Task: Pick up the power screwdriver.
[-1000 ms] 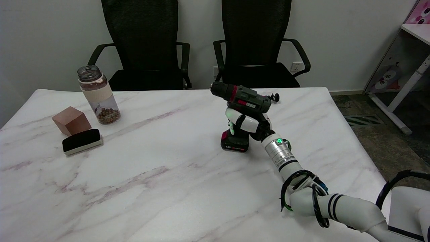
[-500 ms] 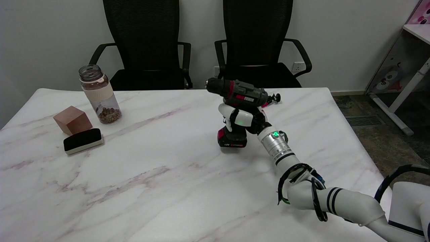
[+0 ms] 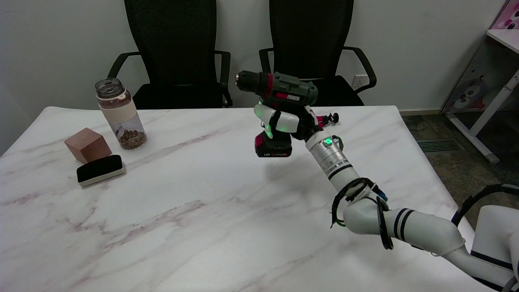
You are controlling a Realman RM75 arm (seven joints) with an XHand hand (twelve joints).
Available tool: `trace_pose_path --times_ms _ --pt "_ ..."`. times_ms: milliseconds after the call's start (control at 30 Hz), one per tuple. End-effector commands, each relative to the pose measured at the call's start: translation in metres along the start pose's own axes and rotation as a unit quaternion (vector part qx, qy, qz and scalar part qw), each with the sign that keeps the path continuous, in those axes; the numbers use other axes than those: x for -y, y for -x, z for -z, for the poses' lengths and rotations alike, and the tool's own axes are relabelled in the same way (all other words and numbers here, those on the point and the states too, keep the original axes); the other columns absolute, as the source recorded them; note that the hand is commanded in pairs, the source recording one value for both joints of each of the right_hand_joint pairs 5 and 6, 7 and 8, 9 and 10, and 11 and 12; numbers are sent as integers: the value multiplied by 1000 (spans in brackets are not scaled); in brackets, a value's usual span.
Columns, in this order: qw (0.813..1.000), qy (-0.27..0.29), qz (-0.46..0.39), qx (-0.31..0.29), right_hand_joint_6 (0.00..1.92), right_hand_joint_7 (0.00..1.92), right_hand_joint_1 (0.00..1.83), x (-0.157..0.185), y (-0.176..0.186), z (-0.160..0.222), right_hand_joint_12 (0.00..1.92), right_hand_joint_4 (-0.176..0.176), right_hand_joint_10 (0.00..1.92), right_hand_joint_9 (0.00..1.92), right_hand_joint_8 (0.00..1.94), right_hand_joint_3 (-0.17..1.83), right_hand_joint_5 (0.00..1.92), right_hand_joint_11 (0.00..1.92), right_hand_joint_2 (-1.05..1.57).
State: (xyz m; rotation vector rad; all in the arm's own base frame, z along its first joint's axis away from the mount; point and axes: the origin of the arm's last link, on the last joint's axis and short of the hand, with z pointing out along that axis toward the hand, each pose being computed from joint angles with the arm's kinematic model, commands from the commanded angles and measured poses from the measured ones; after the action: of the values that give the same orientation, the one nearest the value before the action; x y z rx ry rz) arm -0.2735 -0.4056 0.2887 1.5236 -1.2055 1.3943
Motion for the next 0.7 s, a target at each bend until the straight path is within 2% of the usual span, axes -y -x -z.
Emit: trace_pose_path --times_ms 33,333,700 --pt "995 -89 24 48 1644 1644 860 69 18 -53 1920 26 1920 1920 1644 974 1644 1920 916" --pt "988 -132 37 66 1640 1640 860 100 25 -74 1920 26 1920 1920 1640 975 1640 1920 910" --pt "985 -152 37 70 1626 1626 861 114 29 -84 1920 25 1920 1920 1626 974 1626 1920 900"
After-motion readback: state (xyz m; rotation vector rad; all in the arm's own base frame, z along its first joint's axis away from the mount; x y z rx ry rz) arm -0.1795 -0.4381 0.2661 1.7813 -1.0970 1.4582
